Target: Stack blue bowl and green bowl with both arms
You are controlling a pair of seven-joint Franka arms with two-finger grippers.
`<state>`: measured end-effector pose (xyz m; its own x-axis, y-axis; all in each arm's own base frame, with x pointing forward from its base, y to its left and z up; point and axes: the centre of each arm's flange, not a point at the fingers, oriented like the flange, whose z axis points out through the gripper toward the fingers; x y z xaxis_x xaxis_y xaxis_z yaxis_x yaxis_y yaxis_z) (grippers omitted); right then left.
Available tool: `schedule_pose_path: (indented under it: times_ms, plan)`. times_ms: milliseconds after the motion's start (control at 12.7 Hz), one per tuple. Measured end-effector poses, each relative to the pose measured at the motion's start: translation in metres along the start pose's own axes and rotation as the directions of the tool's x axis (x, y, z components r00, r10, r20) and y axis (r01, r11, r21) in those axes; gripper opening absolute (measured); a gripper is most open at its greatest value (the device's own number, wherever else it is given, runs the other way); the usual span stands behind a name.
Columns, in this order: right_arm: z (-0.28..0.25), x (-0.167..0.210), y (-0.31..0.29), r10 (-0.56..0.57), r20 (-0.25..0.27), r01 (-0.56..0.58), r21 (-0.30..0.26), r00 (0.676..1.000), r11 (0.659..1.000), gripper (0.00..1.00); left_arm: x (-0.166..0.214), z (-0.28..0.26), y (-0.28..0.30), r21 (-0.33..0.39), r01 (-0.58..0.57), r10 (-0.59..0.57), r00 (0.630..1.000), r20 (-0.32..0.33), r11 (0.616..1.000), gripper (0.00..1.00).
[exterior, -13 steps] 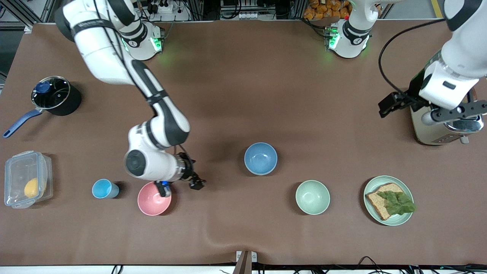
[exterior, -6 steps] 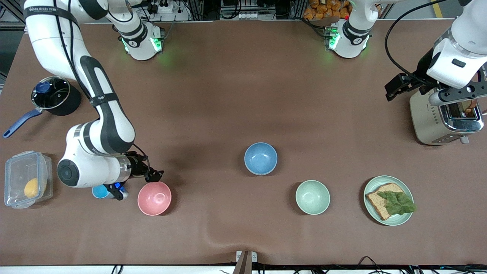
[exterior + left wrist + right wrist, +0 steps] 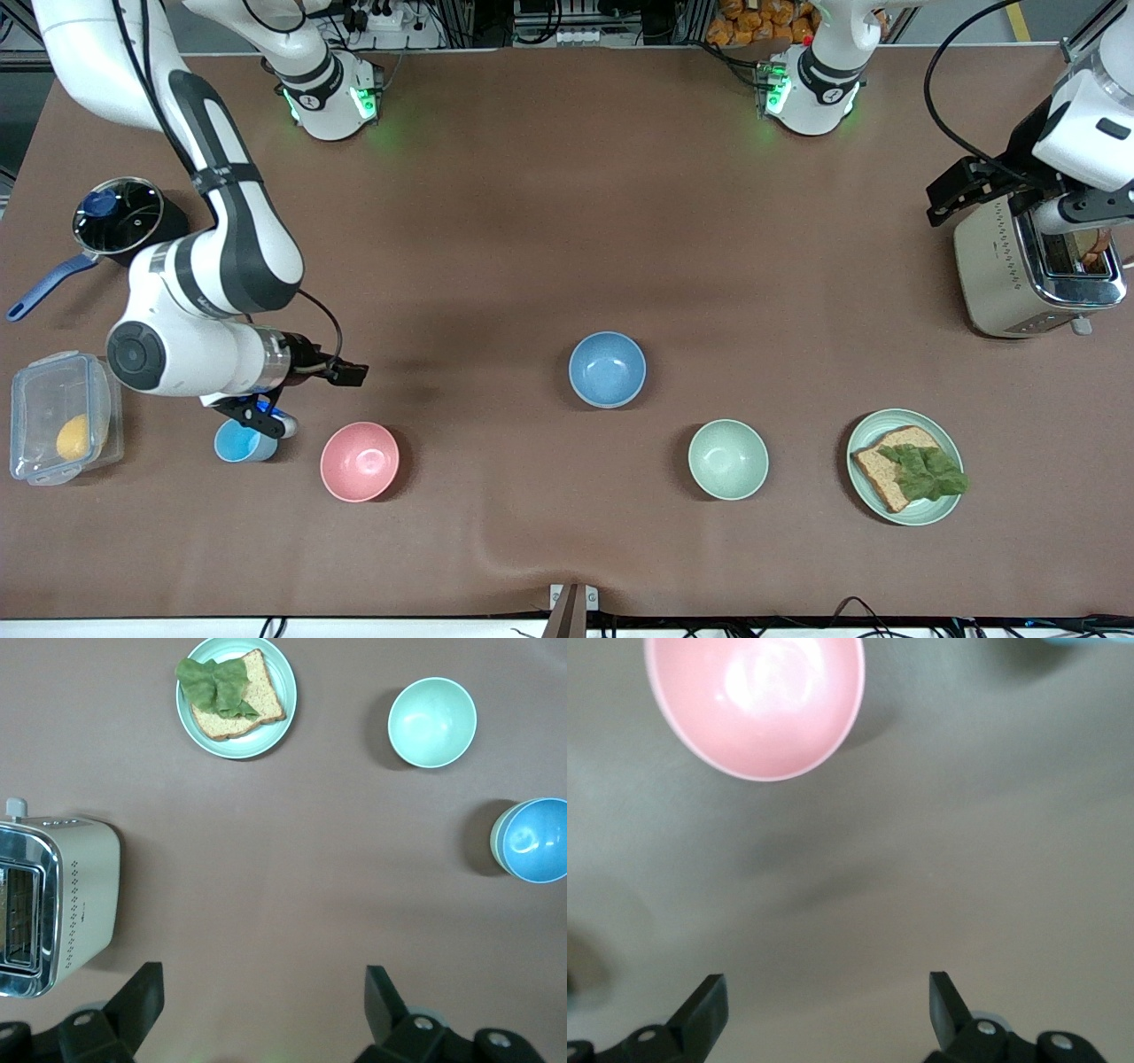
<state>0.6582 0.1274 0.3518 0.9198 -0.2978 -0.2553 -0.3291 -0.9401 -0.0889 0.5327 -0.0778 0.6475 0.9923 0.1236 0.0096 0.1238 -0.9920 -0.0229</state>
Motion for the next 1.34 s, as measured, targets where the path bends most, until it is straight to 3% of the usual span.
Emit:
schedule_pose_path:
  times_ms: [157,315,551,866,1023,1338]
  plan:
    - [-0.034,-0.009,0.009,-0.081,-0.062,0.079,-0.028,0.995,0.996,1.00,0.003,0.001,-0.015,0.000,-0.010,0.010,1.000,0.004,1.000,1.00]
    - [-0.065,-0.021,0.019,-0.149,-0.120,0.138,-0.097,0.981,0.986,1.00,0.005,0.002,-0.019,0.000,-0.027,0.027,1.000,0.008,1.000,1.00]
    - [-0.109,-0.050,0.035,-0.253,-0.170,0.228,-0.151,0.952,0.962,1.00,0.005,0.004,-0.018,0.000,-0.082,0.082,0.997,0.012,0.997,1.00]
    - [-0.164,-0.080,0.115,-0.351,-0.162,0.319,-0.194,0.922,0.928,1.00,0.004,0.005,-0.019,0.001,-0.100,0.100,0.995,0.019,0.995,1.00]
    - [-0.189,-0.088,0.150,-0.341,-0.150,0.311,-0.190,0.928,0.931,1.00,0.004,0.005,-0.019,0.002,-0.100,0.100,0.995,0.025,0.995,1.00]
    - [-0.232,-0.109,0.147,-0.318,-0.159,0.288,-0.186,0.935,0.939,1.00,0.001,0.005,-0.020,0.004,-0.100,0.099,0.994,0.037,0.995,1.00]
